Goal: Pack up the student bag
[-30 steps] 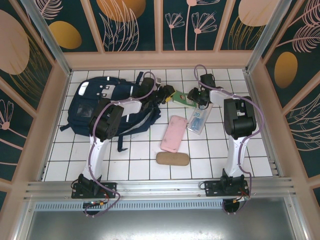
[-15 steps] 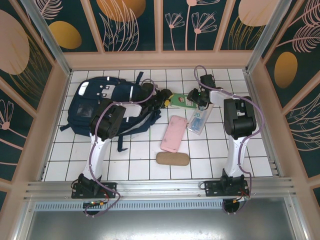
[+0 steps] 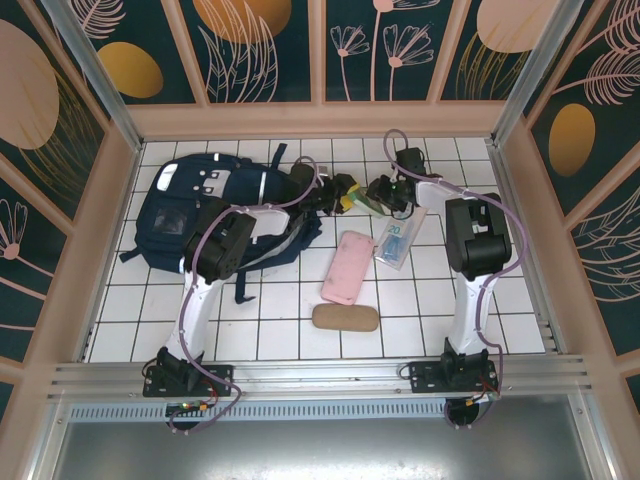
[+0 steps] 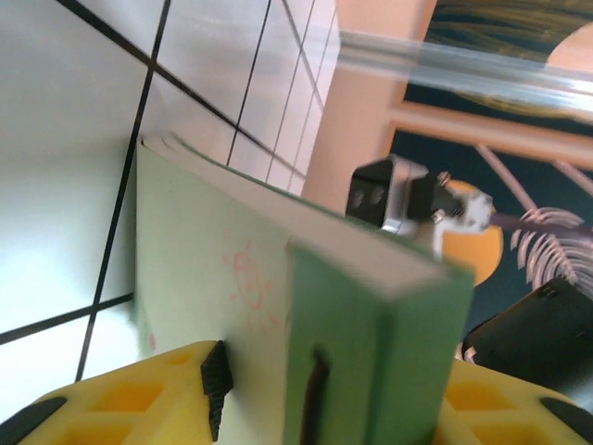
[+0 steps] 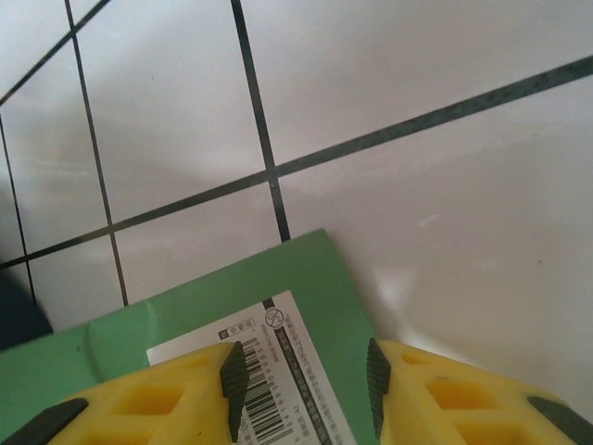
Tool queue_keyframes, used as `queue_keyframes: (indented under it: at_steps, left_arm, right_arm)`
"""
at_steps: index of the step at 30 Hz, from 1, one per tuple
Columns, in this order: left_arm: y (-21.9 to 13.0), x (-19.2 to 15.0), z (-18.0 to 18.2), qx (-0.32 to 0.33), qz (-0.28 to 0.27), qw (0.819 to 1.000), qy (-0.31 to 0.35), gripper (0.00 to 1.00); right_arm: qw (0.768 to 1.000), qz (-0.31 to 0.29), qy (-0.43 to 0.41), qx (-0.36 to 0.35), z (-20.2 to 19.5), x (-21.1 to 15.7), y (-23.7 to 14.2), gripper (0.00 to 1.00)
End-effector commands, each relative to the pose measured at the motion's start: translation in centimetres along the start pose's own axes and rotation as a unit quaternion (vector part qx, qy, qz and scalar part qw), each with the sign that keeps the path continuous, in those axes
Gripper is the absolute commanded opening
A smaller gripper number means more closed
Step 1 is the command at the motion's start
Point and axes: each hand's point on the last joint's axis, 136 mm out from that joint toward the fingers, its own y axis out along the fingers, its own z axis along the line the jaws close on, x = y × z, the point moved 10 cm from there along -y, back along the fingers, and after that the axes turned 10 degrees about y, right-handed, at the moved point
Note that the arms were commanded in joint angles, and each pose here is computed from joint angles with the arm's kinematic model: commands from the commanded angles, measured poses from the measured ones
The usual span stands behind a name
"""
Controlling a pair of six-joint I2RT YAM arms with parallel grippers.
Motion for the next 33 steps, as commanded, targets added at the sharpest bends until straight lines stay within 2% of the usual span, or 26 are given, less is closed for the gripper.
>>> queue_keyframes:
  at_steps: [1, 5, 11, 14, 16, 18, 21, 26, 33]
  left_arm:
    - [0.7, -0.9, -1.5, 0.032, 0.038, 0.997, 0.065, 0.47]
    - [0.3, -0.6, -1.2, 0.092, 0.036, 0.99, 0.102, 0.46]
    - [-0.9, 0.1, -0.7, 0.127, 0.022, 0.986, 0.11, 0.48]
    - [-1.5, 0.4, -1.1, 0.133, 0.014, 0.984, 0.119, 0.39]
    - [-1.7, 0.4, -1.5, 0.133, 0.012, 0.983, 0.124, 0.28]
    - [-2.0, 0.5, -2.1, 0.129, 0.01, 0.983, 0.132, 0.13]
    - [-2.5, 0.6, -3.1, 0.119, 0.013, 0.982, 0.144, 0.01]
    - [-3.9, 0.6, -5.9, 0.077, 0.025, 0.981, 0.178, 0.0]
    - [-6.3, 0.6, -9.1, 0.002, 0.049, 0.976, 0.213, 0.0]
  right_arm:
    - [0.998, 0.046, -0.013, 0.038, 1.9, -1.8, -0.5, 0.43]
    - [0.998, 0.044, -0.015, 0.035, 1.9, -1.7, -0.6, 0.43]
    - [0.999, 0.04, -0.015, 0.031, 1.7, -1.6, -0.9, 0.43]
    - [0.999, 0.038, -0.015, 0.031, 1.7, -1.6, -1.0, 0.43]
    - [0.999, 0.035, -0.015, 0.031, 1.8, -1.5, -1.2, 0.43]
    - [0.999, 0.03, -0.016, 0.031, 1.8, -1.4, -1.5, 0.44]
    - [0.999, 0.019, -0.017, 0.037, 2.2, -0.9, -2.7, 0.46]
    - [0.997, 0.011, -0.014, 0.075, 2.4, -0.4, -5.3, 0.53]
    - [0.976, 0.042, -0.004, 0.213, 2.6, -0.7, -8.5, 0.64]
